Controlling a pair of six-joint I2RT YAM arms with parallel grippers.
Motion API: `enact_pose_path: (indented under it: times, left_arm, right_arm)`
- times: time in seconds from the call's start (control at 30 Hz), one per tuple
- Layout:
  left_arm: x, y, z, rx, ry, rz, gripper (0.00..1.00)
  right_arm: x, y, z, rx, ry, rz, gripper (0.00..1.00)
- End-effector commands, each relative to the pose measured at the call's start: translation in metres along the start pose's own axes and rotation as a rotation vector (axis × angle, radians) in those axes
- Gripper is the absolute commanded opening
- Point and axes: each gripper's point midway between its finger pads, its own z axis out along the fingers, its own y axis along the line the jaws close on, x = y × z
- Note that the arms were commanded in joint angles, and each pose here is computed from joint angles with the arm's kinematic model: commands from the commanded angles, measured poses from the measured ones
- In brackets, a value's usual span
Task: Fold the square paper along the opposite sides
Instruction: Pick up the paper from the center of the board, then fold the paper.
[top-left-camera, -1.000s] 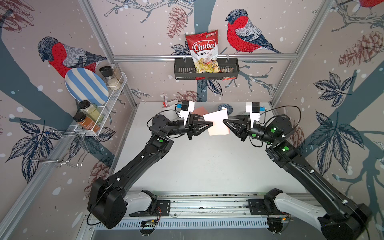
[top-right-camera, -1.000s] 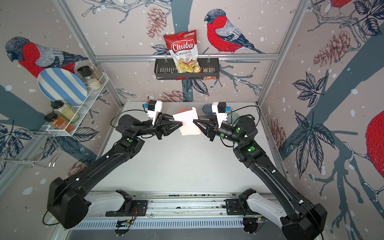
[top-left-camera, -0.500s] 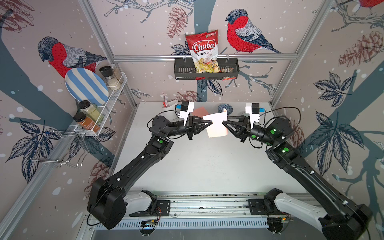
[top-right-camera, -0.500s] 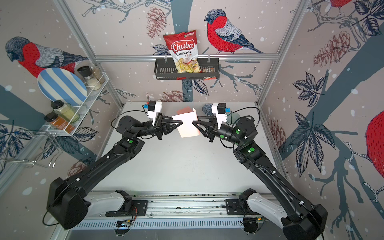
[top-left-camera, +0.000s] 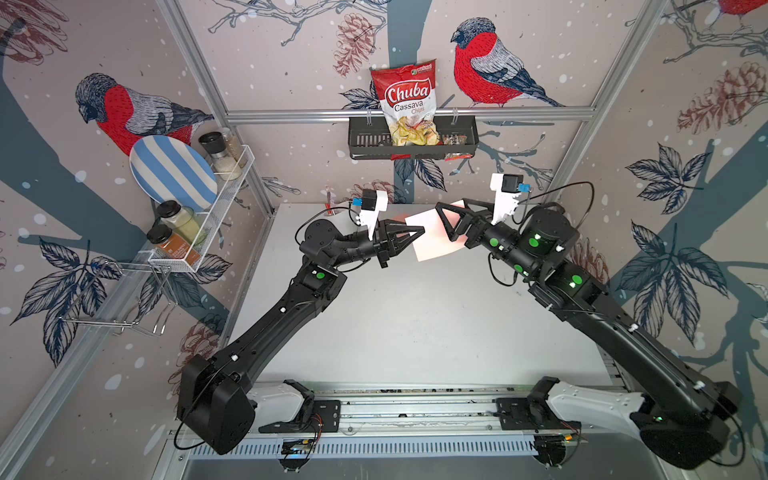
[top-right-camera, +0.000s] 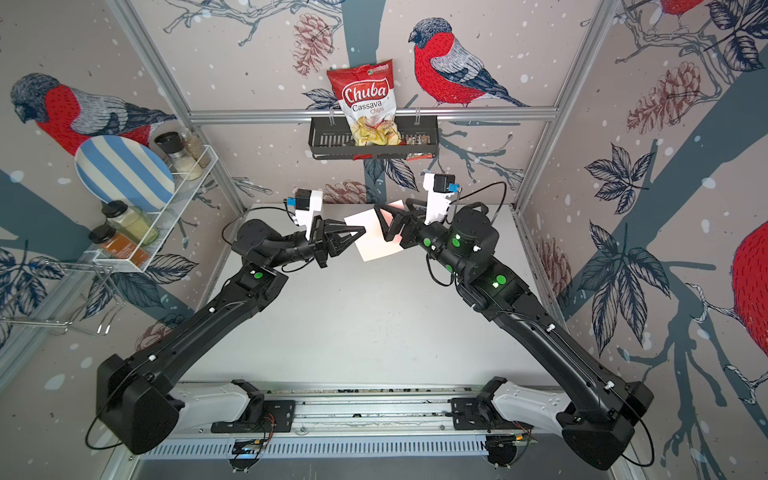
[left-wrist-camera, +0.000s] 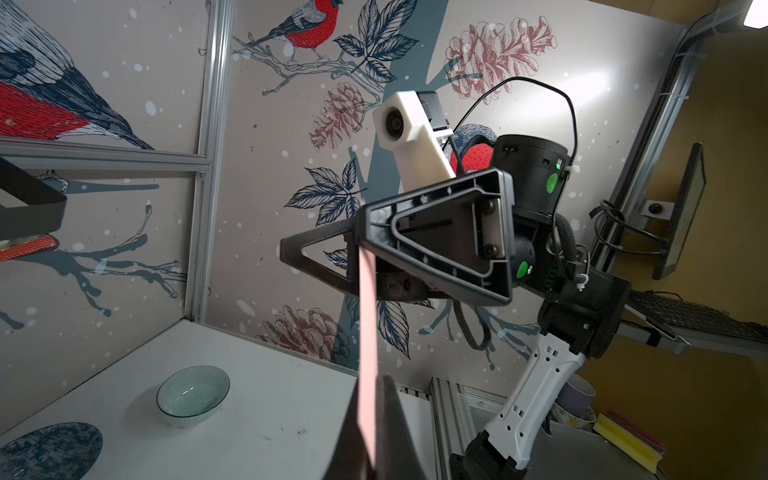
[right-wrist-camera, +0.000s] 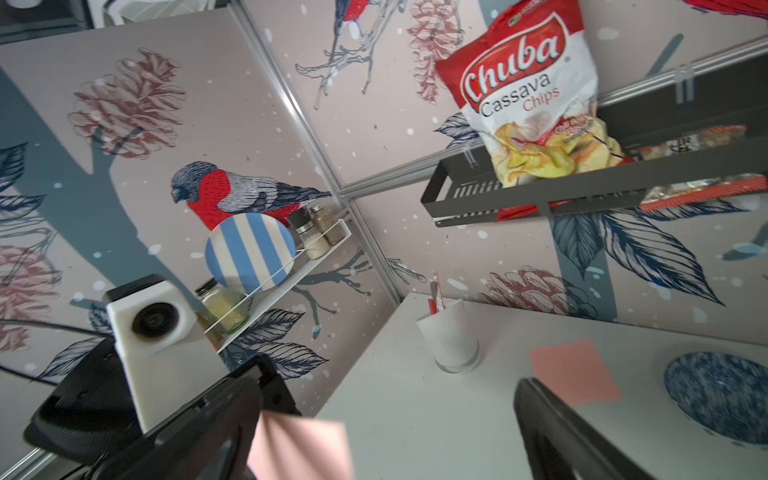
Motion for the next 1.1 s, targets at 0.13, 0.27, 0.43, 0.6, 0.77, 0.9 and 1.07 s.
enact_pose_path:
  times: [0.13,0.27,0.43,0.6,0.77,0.9,1.07]
  left_arm:
    - [0.002,0.037,-0.005,-0.236,0.079,0.065,0.0]
    - [-0.007,0.05,-0.012,-0.351,0.107,0.101,0.0]
    - [-0.02,0.042,-0.015,-0.367,0.11,0.124,0.0]
    - [-0.019,0.035,-0.021,-0.372,0.119,0.124,0.0]
    - [-0.008,0.037,-0.023,-0.373,0.145,0.116,0.0]
    - [0.002,0.035,-0.017,-0.315,0.176,0.103,0.0]
    - [0.016,0.02,-0.004,-0.148,0.252,0.075,0.0]
  right_arm:
    - [-0.02,-0.004,-0.013,0.094,-0.008,0.098,1.0]
    - [-0.044,0.006,-0.031,0.083,-0.058,0.092,1.0]
    - [-0.057,0.019,-0.046,0.029,-0.096,0.084,1.0]
    - [-0.057,0.044,-0.046,-0.054,-0.091,0.063,1.0]
    - [-0.055,0.051,-0.049,-0.035,-0.118,0.018,1.0]
    - [-0.04,0.044,-0.043,-0.003,-0.096,-0.017,1.0]
    - [-0.009,0.018,-0.048,0.031,-0.094,-0.134,1.0]
